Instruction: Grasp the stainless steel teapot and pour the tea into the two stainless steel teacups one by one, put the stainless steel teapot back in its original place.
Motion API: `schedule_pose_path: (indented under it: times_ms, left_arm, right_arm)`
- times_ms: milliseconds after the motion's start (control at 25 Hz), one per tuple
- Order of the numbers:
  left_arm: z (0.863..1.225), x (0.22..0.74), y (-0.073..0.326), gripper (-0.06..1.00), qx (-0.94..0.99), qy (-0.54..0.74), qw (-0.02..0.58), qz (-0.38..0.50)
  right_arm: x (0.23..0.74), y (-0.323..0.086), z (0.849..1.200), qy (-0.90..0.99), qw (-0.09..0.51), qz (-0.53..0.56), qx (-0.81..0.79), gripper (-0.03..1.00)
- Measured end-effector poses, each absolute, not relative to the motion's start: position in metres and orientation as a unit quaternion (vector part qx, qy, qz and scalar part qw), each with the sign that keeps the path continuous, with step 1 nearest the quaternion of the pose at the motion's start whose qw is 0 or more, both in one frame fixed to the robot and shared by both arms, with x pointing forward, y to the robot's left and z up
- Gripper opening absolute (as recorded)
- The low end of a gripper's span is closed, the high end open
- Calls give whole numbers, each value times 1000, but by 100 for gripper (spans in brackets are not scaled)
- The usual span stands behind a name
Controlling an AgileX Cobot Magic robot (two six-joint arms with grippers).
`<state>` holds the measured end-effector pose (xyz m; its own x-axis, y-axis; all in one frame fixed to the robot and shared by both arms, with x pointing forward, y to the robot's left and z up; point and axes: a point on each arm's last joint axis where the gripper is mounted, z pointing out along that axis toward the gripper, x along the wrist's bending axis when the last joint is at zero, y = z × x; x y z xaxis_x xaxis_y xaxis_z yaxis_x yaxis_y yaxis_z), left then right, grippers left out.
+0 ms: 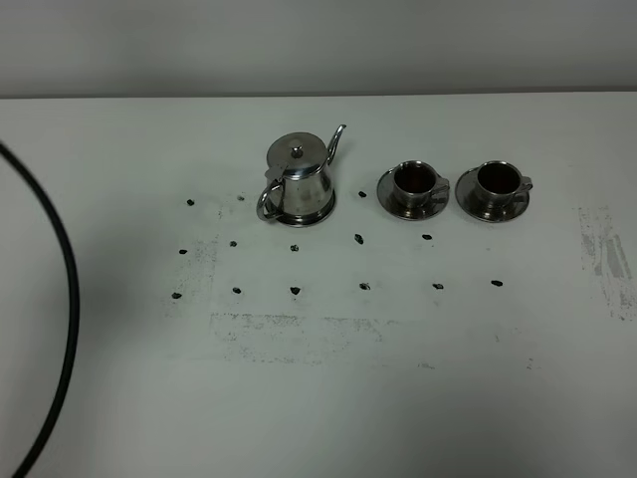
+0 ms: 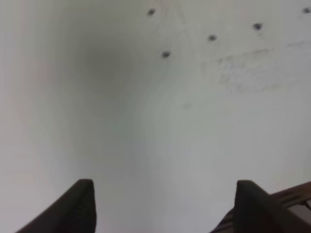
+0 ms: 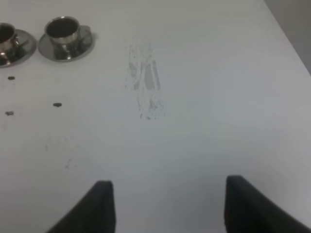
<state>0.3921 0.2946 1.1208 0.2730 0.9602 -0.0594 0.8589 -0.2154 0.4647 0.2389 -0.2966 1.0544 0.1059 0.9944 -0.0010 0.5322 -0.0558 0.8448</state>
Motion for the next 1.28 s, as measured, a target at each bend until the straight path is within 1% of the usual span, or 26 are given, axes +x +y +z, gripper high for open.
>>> schedule_pose_path:
  times_ms: [160, 400, 640, 760, 1040, 1160, 1280]
  left_arm:
    - [1102, 357, 295, 58, 758, 600, 216, 136]
    - [1082, 312, 289, 58, 750, 590, 244, 172]
    - [1055, 284, 283, 58, 744, 584, 272, 178]
    - [1041, 274, 281, 58, 744, 583, 274, 177]
    - [1036, 260, 279, 58, 751, 571, 279, 177]
    - [1037, 259, 278, 58, 746, 573, 289, 174]
    - [1039, 260, 281, 58, 733, 578, 299, 197]
  right_arm:
    - [239, -297, 1054, 586, 359, 322, 651, 49]
    - [239, -297, 1054, 586, 359, 322, 651, 49]
    - [239, -297, 1054, 586, 359, 322, 651, 49]
    - [239, -297, 1054, 586, 359, 322, 651, 49]
    - [239, -297, 1054, 586, 359, 322, 651, 49]
    - [239, -297, 1054, 586, 359, 322, 651, 49]
    - [239, -297, 1054, 586, 359, 322, 651, 49]
